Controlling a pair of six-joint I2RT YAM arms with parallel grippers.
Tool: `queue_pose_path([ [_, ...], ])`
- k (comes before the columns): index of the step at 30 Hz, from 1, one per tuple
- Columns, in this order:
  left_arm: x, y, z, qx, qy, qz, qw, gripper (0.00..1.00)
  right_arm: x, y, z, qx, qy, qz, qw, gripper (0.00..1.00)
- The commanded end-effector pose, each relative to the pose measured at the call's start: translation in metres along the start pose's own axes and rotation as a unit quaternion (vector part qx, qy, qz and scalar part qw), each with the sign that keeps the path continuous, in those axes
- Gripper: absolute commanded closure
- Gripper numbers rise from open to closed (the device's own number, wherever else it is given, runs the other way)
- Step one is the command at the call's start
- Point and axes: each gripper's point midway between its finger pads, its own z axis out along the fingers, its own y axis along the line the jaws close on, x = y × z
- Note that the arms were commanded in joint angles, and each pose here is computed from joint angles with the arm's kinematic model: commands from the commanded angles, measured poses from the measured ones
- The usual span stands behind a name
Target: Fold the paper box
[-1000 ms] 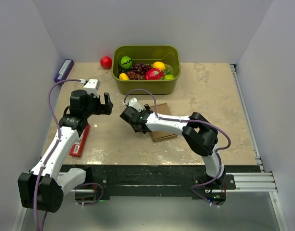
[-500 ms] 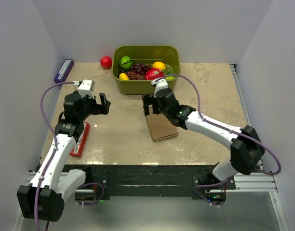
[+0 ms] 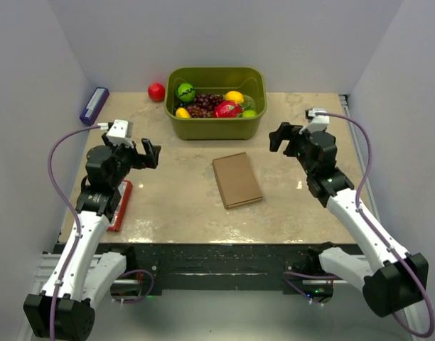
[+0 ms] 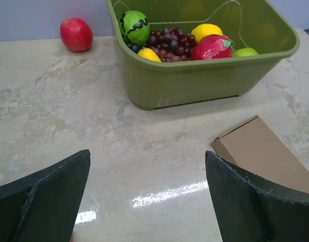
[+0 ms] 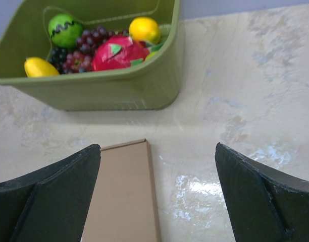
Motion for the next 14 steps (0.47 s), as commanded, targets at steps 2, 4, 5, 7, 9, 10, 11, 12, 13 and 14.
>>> queue_pose_path([
  [2,-0.0146,0.0017,-0.0019,-0.004,-0.037,0.001,0.999,0.0,-0.0184,0.0001,-0.0096,-0.017,-0.025,-0.005,1.0,0.01],
  [4,-0.0151,0.002,-0.0027,-0.006,-0.039,0.001,0.999,0.0,-0.0163,-0.0019,-0.0095,-0.015,-0.024,-0.006,1.0,0.01],
  [5,-0.0152,0.0022,-0.0032,-0.006,-0.04,0.001,0.999,0.0,-0.0163,-0.0011,-0.0102,-0.017,-0.024,-0.006,1.0,0.01],
  [7,-0.0161,0.0029,-0.0035,-0.008,-0.041,0.002,0.999,0.0,-0.0158,-0.0008,-0.0101,-0.019,-0.023,-0.007,1.0,0.01],
  [9,-0.0146,0.0029,-0.0032,-0.008,-0.039,0.002,0.999,0.0,-0.0147,-0.0003,-0.0098,-0.021,-0.022,-0.008,1.0,0.01],
  [10,-0.0149,0.0024,-0.0031,-0.006,-0.039,0.002,0.999,0.0,-0.0144,-0.0005,-0.0096,-0.02,-0.022,-0.009,1.0,0.01],
  [11,-0.0145,0.0025,-0.0028,-0.006,-0.039,0.002,0.999,0.0,-0.0152,-0.0004,-0.0099,-0.022,-0.023,-0.011,0.999,0.01],
  [12,-0.0156,0.0017,-0.0034,-0.005,-0.041,0.003,0.999,0.0,-0.0151,-0.0001,-0.0102,-0.023,-0.024,-0.012,0.999,0.01],
  [13,-0.017,0.0003,-0.004,-0.001,-0.043,0.003,0.999,0.0,-0.015,0.0,-0.0099,-0.024,-0.023,-0.015,0.999,0.01],
  [14,-0.0166,-0.0005,-0.0043,0.001,-0.045,0.004,0.999,0.0,-0.0151,-0.0003,-0.0102,-0.024,-0.023,-0.018,0.999,0.01],
])
